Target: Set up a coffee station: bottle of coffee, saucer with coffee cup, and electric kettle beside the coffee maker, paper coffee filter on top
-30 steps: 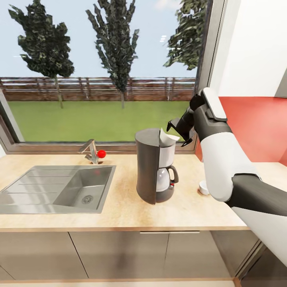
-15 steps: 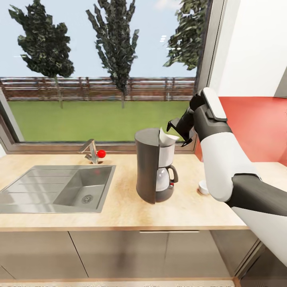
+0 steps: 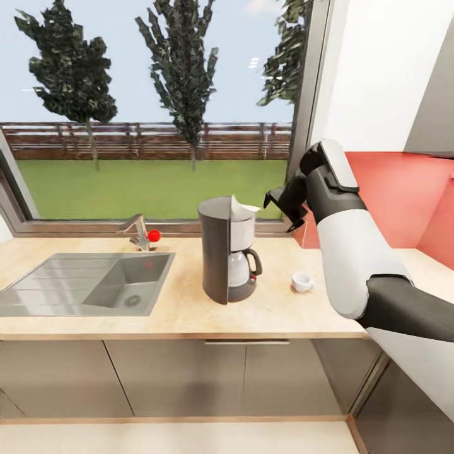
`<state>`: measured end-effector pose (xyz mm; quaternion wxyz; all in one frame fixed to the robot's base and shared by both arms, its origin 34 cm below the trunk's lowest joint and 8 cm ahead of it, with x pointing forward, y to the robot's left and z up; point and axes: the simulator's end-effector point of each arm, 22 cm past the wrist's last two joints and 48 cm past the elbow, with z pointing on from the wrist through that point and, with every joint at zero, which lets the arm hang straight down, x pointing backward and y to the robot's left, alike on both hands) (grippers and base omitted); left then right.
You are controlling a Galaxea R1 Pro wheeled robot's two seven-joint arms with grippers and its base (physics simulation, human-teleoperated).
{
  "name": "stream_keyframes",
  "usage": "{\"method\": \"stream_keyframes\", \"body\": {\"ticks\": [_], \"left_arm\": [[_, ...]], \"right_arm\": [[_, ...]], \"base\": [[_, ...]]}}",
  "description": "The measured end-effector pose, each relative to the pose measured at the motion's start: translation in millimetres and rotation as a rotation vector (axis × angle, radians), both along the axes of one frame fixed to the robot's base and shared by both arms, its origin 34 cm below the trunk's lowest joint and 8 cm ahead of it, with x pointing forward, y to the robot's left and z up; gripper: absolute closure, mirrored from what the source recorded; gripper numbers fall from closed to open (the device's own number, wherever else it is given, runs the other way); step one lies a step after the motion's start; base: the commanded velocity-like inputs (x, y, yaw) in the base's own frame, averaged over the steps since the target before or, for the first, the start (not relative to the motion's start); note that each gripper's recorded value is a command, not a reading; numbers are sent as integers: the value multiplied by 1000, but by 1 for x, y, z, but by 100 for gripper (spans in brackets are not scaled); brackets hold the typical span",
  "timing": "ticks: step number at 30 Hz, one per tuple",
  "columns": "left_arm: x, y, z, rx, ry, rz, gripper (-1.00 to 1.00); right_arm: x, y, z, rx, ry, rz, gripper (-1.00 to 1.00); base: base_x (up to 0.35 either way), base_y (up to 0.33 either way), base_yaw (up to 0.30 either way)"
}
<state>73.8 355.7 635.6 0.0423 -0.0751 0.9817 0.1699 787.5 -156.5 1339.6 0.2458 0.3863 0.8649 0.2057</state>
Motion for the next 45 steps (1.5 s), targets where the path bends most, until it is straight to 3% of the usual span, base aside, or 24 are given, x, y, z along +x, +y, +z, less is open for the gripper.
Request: {"method": "stream_keyframes", "body": {"ticks": [7,12,19,34,36,39,43,45], "left_arm": [[6,3,0,4,-11,-7,-100],[28,9,0,14,-57,-12,-100],[33,12,1,18,-66,-12,-100],[36,7,0,12,-71,-12,-100],[36,7,0,12,-71,-12,-100],[36,8,0,13,-71,-12,-100],[36,7,0,13,-73,-13,-100],[36,7,0,13,-73,-13,-100]], "right_arm": [[-1,1,-6,-6,10,2,-100],[-6,1,-40,-71,53,11,-100],[-13,4,-75,-139,96,28,-100],[-32,5,-145,-148,205,40,-100],[-37,6,-157,-167,222,48,-100],[-46,9,-181,-238,243,75,-100],[-55,34,-239,-339,200,181,-100],[-56,37,-259,-390,169,203,-100]], "base": [[-158,-122,0],[-9,-7,0],[0,0,0],[-146,-113,0],[-227,-174,0],[-186,-147,0],[-46,-37,0],[-14,-11,0]]}}
